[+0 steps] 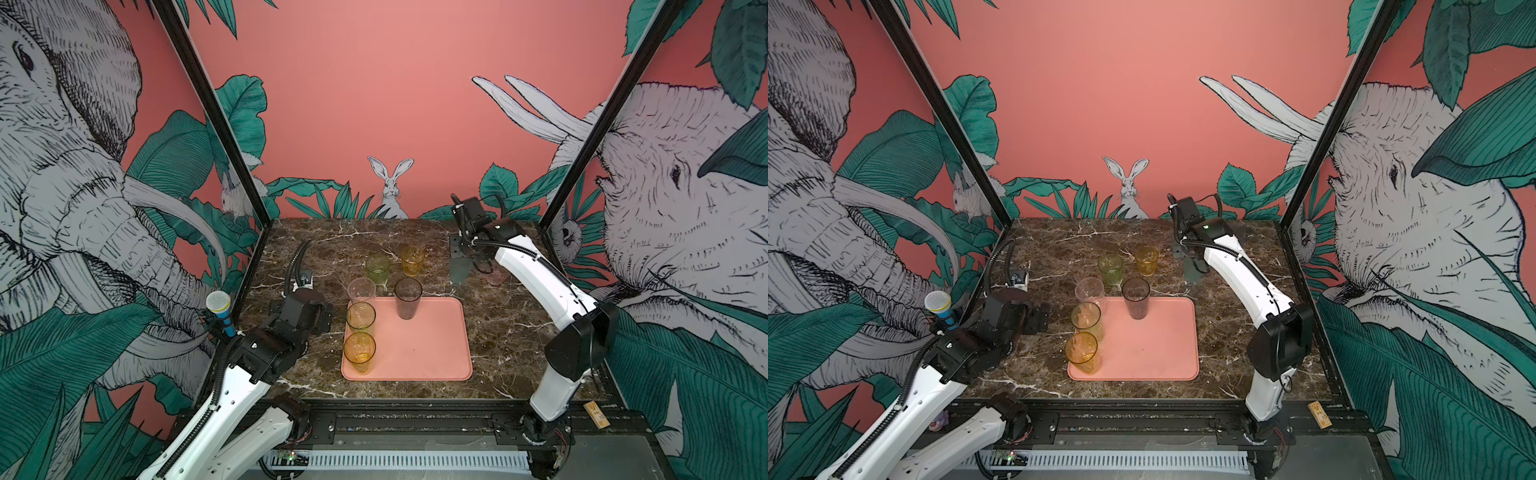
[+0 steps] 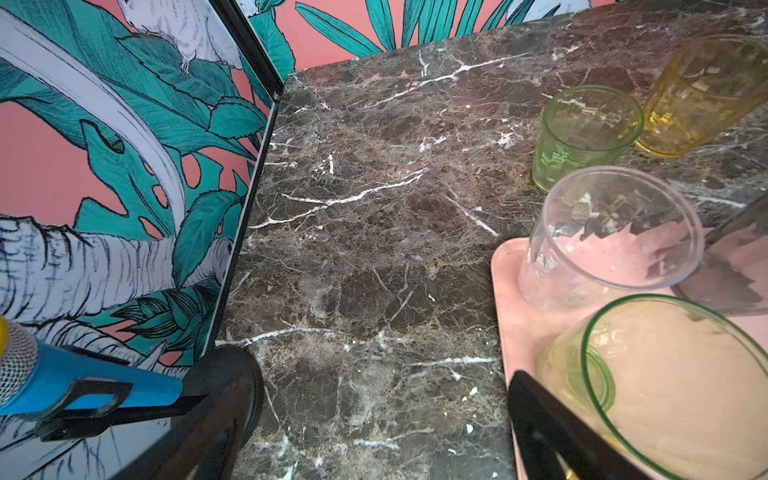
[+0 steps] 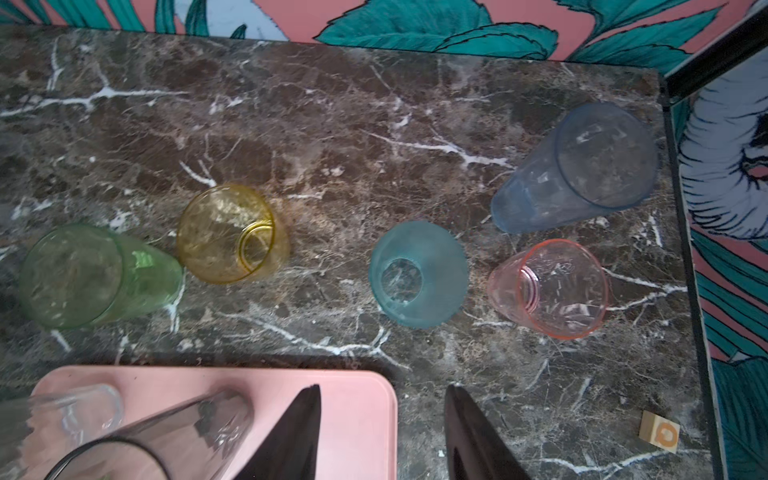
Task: Place the glasses into the tray
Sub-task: 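Raise the right gripper and move it over the teal glass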
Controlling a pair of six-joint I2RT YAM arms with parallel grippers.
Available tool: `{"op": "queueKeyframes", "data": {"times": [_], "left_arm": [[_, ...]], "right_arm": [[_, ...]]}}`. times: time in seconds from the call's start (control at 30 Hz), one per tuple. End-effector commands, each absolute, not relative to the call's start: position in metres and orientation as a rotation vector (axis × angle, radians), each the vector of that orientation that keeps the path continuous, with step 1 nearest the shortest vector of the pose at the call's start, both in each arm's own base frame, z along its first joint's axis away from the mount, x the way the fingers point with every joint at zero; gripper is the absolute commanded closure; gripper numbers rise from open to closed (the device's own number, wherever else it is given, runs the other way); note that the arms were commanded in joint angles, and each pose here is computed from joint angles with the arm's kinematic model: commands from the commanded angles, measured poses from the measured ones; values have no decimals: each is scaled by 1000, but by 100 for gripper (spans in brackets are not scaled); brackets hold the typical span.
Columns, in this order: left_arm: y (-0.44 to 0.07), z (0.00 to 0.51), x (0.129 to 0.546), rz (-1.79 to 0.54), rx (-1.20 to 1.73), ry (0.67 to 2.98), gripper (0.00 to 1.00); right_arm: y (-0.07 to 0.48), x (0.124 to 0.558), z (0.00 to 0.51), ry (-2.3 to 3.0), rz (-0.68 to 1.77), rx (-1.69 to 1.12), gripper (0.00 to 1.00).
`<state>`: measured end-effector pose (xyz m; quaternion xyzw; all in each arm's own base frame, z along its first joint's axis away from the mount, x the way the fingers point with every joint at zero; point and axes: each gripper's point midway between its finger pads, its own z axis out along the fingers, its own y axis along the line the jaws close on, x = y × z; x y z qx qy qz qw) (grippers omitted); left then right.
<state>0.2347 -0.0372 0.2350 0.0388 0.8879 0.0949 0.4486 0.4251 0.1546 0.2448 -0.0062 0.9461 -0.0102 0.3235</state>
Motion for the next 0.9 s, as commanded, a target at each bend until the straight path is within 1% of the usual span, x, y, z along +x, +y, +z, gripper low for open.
{"op": "queueKeyframes", "data": {"times": [0.0, 0.33, 0.6, 0.87], "left_arm": [[-32, 233, 233, 248, 68, 2197, 3], [-32, 233, 233, 252, 66, 2199, 3], [-31, 232, 232, 256, 66, 2201, 3], [-31, 231, 232, 254, 67, 2203, 3]], "right_arm": [[136, 434, 252, 2452, -32, 29, 48], [100, 457, 227, 2499, -14, 157, 48], [95, 462, 197, 2559, 43, 212, 48], [92, 465, 166, 2624, 47, 243, 48]]}}
